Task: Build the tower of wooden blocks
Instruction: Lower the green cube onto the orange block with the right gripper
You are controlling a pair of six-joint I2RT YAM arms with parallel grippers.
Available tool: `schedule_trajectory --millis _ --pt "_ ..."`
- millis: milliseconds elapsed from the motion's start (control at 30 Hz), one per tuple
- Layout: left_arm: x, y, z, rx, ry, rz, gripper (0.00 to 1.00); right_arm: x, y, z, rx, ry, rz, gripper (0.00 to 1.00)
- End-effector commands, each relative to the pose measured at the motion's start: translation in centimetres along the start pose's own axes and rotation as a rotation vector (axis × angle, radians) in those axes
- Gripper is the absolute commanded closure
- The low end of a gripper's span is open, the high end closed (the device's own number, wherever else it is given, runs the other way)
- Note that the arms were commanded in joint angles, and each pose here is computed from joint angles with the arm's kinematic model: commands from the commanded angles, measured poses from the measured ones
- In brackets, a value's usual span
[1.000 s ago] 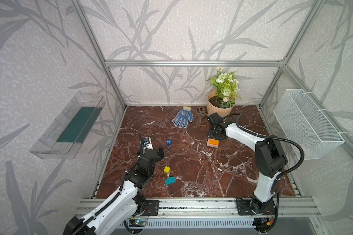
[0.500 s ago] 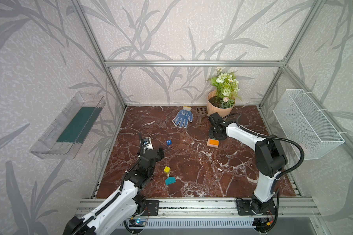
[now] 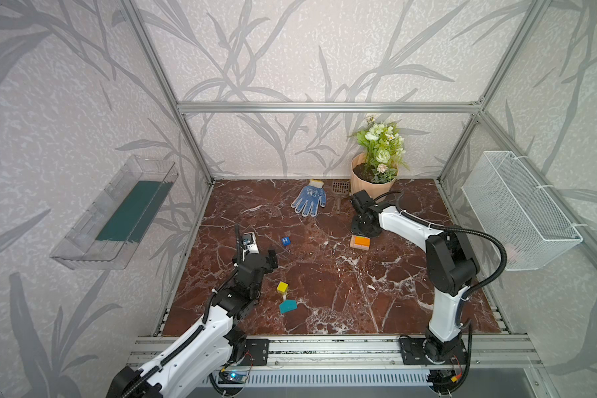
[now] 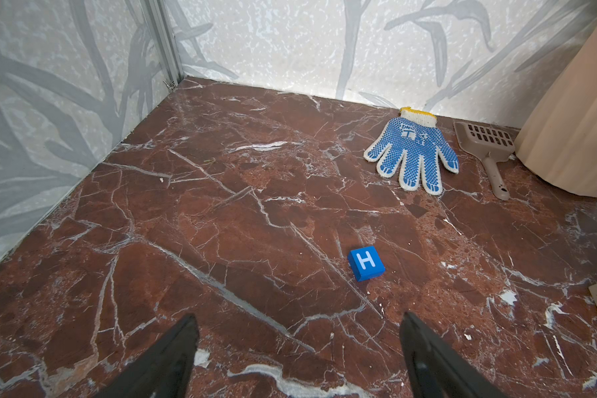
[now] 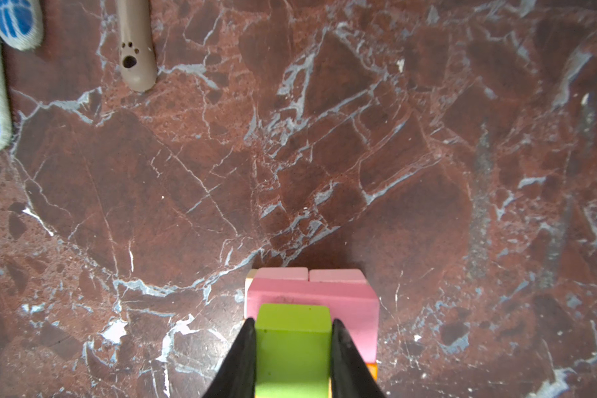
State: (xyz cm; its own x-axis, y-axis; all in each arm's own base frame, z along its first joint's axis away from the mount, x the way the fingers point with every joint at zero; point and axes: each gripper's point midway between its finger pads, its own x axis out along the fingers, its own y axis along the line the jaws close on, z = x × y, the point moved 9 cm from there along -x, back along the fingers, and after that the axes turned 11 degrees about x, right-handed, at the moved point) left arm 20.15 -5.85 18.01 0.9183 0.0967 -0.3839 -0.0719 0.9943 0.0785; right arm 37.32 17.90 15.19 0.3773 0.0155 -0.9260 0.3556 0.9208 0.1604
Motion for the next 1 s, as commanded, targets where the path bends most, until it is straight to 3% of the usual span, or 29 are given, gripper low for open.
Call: schedule_trajectory --millis 0,967 --pt "0.02 0.05 -0.15 0.006 -0.008 0.014 0.09 -0.65 -0.24 0.47 -0.008 -0.012 -0.023 0.97" --pt "0.04 0.06 -0.17 0.006 -0.006 0.017 0.09 -0.36 -0.57 1.07 -0.02 0.001 -0.019 0.94"
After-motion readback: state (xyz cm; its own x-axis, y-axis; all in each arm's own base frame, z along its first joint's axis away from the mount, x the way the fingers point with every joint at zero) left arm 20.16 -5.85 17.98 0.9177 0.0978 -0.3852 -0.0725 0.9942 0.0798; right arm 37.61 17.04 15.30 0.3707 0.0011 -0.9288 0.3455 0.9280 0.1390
